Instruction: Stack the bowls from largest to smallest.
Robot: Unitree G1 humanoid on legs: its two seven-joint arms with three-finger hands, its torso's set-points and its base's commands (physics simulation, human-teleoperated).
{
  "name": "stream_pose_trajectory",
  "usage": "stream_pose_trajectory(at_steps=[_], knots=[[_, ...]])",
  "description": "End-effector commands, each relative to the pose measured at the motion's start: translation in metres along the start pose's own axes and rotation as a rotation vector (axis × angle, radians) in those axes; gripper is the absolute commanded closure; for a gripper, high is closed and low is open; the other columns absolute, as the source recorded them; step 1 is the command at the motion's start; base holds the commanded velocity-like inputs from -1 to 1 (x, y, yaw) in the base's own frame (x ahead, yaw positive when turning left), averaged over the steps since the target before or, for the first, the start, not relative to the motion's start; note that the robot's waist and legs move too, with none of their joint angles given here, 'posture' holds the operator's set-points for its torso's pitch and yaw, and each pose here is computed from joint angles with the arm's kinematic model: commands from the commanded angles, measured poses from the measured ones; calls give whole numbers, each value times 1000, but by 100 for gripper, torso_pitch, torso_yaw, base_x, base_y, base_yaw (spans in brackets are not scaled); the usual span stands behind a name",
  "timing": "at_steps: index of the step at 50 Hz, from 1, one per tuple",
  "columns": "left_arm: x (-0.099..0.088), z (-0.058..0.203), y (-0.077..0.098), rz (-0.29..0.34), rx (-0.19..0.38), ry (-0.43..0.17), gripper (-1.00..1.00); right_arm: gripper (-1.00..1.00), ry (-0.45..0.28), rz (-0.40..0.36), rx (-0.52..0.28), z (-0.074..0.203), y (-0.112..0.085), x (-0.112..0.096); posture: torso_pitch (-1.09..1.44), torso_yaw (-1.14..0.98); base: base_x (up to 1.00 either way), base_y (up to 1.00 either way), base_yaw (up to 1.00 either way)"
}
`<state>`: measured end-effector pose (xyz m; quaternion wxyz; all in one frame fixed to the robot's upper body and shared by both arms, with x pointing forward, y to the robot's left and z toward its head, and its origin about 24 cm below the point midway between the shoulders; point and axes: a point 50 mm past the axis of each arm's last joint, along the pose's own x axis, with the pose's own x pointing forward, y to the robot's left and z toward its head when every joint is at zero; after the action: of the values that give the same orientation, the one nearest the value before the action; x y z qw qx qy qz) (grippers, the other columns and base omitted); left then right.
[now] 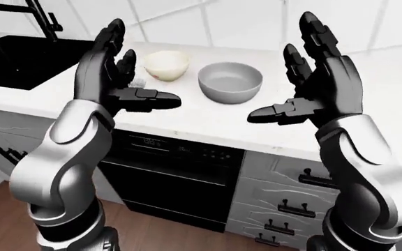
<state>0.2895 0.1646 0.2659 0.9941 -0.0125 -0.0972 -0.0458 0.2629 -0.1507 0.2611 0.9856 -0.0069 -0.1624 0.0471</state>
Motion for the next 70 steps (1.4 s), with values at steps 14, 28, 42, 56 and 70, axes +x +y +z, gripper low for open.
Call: stream_pose_trajectory(at_steps=[14,28,42,56,70], knots=[[0,13,2,12,7,-81,-100,-100,-78,-1,2,11,-4,-3,0,0,10,0,0],[-2,17,3,13,7,-83,-100,-100,-97,-9,-3,15,-7,-6,0,0,11,0,0],[1,30,-10,-22,57,-96,-100,-100,-107,-54,-44,33,-28,-30,0,0,0,0,0],[31,38,-59,-137,432,-168,-100,-100,-139,-154,-51,53,-61,-61,0,0,0,0,0],[102,8,-68,-100,759,-176,-100,-100,-149,-185,-45,55,-69,-67,0,0,0,0,0]])
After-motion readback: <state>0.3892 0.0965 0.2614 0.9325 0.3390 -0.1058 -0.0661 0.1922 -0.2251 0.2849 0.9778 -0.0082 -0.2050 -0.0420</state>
